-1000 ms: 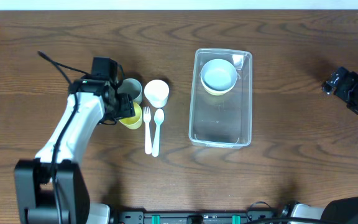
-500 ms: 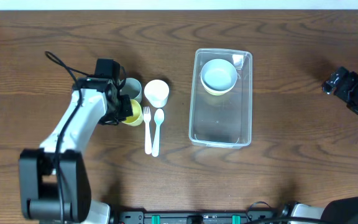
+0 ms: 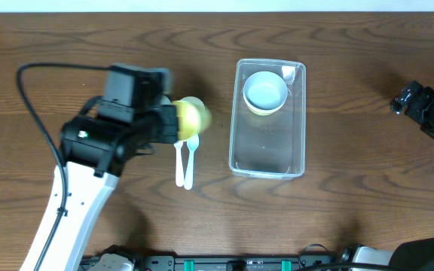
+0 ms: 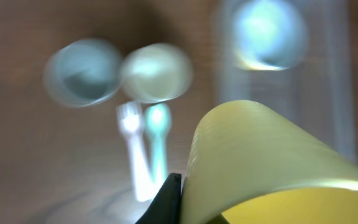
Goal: Pack container
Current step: 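Carry the yellow cup into the container and release it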
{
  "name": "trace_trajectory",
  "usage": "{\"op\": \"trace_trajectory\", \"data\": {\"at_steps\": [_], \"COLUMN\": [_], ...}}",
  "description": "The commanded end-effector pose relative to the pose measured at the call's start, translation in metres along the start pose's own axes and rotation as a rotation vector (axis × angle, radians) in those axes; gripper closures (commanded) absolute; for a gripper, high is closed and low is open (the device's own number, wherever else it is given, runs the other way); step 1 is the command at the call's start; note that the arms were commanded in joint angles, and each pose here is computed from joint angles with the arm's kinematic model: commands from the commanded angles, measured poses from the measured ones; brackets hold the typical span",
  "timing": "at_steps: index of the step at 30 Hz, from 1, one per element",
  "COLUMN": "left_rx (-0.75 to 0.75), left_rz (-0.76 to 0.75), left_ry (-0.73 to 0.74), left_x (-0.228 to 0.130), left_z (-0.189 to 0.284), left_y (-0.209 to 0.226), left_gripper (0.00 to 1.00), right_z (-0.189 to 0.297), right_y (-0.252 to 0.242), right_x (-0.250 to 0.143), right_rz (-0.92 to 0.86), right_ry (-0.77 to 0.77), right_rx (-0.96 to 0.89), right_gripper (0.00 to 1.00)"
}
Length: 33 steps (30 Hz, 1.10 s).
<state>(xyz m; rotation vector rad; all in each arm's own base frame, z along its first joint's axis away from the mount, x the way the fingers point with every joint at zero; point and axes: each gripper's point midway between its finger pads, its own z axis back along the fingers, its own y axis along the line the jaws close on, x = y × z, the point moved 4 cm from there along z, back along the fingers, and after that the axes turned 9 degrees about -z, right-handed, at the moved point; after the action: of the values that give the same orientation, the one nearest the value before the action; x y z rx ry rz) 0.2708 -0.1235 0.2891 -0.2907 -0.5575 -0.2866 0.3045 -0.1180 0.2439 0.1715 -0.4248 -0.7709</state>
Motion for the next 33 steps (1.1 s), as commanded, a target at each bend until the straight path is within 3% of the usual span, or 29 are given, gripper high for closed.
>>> {"op": "trace_trajectory", "data": {"at_steps": [1, 11, 17, 24, 31, 33], "left_rx": [-0.018, -0.016, -0.037, -0.039, 0.011, 0.011], "left_rz": [-0.134, -0.287, -0.322, -0.331, -0.349, -0.352], "left_ry": [0.038, 0.294, 0.341, 0.330, 0.292, 0.296], "left_x": [0.014, 0.005, -0.007, -0.008, 0.002, 0.003], "left_z": [-0.016, -0.149, -0.202, -0.236, -0.238, -0.236], "left_y": [-0.034, -0.068, -0.079, -0.080, -0.075, -0.076], "left_gripper": [0.94, 0.94, 0.94, 0.94, 0.93, 0.83], "right_z": [-0.001, -0.001, -0.001, -0.001, -0.001, -0.001], "right_y": [-0.002, -0.002, -0.002, -0.002, -0.002, -0.002], "right_x": [0.001, 0.001, 0.001, 0.001, 0.001, 0.001], "right_rz": [0.008, 0.008, 0.008, 0.008, 0.008, 0.008], "right_ry": [0.003, 0.003, 0.003, 0.003, 0.003, 0.003], "right_rx": [-0.007, -0.007, -0.006, -0.007, -0.006, -0.007], "right_gripper": [0.01, 0.01, 0.01, 0.01, 0.01, 0.01]}}
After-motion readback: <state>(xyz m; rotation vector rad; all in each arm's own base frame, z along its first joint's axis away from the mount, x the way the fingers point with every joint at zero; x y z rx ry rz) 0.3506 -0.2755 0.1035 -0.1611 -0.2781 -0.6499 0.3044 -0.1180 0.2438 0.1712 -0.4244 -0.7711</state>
